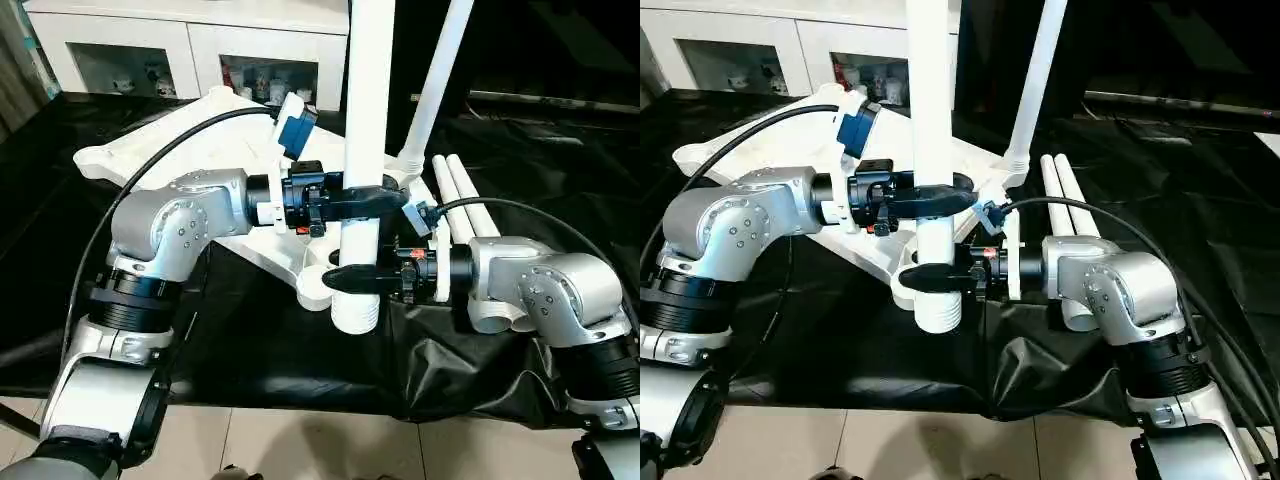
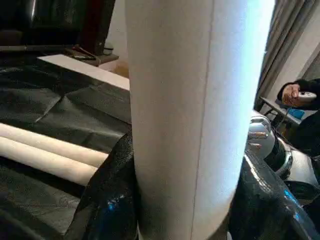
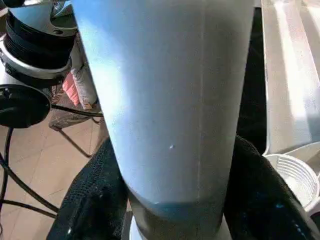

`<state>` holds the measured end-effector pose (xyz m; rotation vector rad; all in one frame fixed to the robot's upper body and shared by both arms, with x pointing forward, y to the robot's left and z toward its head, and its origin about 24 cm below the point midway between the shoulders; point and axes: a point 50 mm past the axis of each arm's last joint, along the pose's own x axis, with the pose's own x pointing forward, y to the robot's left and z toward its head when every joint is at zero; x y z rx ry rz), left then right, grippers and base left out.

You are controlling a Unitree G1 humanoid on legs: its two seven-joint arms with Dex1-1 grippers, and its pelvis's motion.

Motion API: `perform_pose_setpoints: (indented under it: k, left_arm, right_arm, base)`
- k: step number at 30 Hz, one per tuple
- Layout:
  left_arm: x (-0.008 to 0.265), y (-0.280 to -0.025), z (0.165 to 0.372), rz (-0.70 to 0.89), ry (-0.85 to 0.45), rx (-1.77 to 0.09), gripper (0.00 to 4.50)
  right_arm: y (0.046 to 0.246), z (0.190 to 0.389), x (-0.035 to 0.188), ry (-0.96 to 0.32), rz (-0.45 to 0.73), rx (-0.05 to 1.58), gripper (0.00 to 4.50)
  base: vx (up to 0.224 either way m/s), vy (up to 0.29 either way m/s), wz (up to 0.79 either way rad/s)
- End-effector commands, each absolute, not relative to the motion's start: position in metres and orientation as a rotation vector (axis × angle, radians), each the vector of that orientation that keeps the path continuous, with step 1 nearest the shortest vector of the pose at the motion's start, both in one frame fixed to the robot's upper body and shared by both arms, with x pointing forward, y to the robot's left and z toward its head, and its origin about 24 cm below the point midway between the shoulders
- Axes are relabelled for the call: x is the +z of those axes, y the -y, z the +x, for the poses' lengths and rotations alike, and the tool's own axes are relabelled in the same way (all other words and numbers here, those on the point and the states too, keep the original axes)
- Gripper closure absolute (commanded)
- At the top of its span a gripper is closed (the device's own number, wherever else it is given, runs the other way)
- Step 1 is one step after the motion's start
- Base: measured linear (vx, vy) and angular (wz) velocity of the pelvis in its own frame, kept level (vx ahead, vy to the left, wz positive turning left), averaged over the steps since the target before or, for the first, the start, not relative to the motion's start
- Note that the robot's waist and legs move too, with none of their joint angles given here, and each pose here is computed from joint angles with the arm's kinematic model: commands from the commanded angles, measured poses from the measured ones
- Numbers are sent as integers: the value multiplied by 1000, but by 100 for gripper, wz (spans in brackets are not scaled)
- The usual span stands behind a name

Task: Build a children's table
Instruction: Pick table leg

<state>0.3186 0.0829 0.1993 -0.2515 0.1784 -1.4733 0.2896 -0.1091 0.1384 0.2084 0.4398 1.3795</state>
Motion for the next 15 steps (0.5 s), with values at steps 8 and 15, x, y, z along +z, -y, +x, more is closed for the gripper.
perform_pose_setpoints:
  k: [8, 15]
  left_arm:
    - [203, -80, 310, -262, -149, -1537, 194]
    - [218, -93, 324, -625, 166, -1383, 152]
  right_arm:
    - [111, 289, 140, -401, 203, 1355, 250]
    - [112, 295, 144, -265, 308, 1251, 255]
  base:
    - [0, 0, 0]
    - [0, 0, 0]
